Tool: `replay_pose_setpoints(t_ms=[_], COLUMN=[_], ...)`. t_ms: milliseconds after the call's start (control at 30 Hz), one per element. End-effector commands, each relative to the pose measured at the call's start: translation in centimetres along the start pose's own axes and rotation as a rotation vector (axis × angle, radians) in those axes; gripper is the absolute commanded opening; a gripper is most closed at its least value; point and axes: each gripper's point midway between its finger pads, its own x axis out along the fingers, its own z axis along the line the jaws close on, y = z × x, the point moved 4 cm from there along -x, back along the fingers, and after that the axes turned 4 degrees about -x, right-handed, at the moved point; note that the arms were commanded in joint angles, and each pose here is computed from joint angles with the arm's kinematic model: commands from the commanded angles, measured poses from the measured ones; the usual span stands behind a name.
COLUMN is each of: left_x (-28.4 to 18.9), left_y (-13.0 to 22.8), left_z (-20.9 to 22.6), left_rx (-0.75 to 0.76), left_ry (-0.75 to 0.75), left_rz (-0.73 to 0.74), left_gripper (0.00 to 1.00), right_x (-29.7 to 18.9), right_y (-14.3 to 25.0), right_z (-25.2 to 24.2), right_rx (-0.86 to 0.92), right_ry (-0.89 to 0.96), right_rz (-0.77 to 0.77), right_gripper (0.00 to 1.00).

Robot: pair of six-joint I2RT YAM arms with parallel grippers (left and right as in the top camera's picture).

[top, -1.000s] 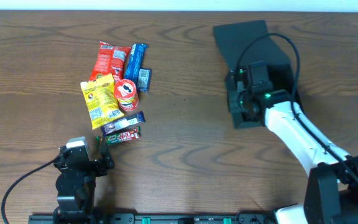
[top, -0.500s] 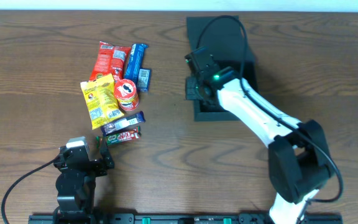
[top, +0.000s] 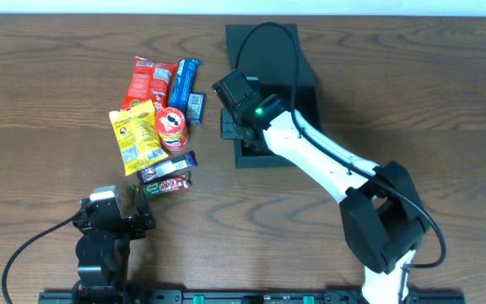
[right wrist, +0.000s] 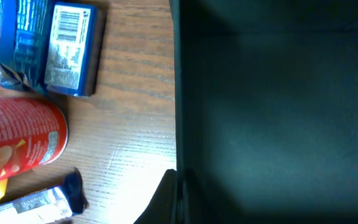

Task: Pack container
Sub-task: 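Push the black box lid up and back with the right gripper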

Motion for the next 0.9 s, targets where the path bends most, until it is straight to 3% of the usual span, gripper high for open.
replay_pose_setpoints(t_ms=[0, 267, 300, 333, 367, 433, 733, 867], left_x=[0.4, 0.4, 0.4, 0.4, 0.4, 0.4, 0.4, 0.4], left_y=[0.8, 0.8, 0.8, 0.8, 0.8, 0.8, 0.8, 0.8], left_z=[0.4, 0.4, 0.4, 0.4, 0.4, 0.4, 0.4, 0.4], left_rx=[0.008, 0.008, 0.008, 0.008, 0.008, 0.008, 0.008, 0.008], left_ry=[-0.026, -0.026, -0.026, -0.026, -0.026, -0.026, -0.026, -0.026], left_rz=[0.016, 0.016, 0.016, 0.016, 0.016, 0.016, 0.016, 0.016], left_gripper=[0.95, 0.95, 0.95, 0.95, 0.95, 0.95, 0.95, 0.95], right_x=[0.0, 0.0, 0.0, 0.0, 0.0, -0.3, -4.4, -5.8], right_y=[-0.8, -0.8, -0.9, -0.9, -1.0, -1.3, -4.6, -6.6], right_z=[0.0, 1.1, 1.2, 1.2, 1.2, 1.3, 0.7, -3.2], right_rx=[0.068, 0.094, 0.093, 0.092, 0.079, 0.035, -0.072, -0.073], right_ry=[0.018, -0.012, -0.014, -0.013, -0.014, -0.018, 0.003, 0.117], right_rz=[-0.028, -0.048, -0.05, -0.053, -0.055, -0.063, -0.078, -0.087], right_gripper=[0.02, 0.02, 0.22, 0.48, 0.59, 0.72, 0.82, 0.83])
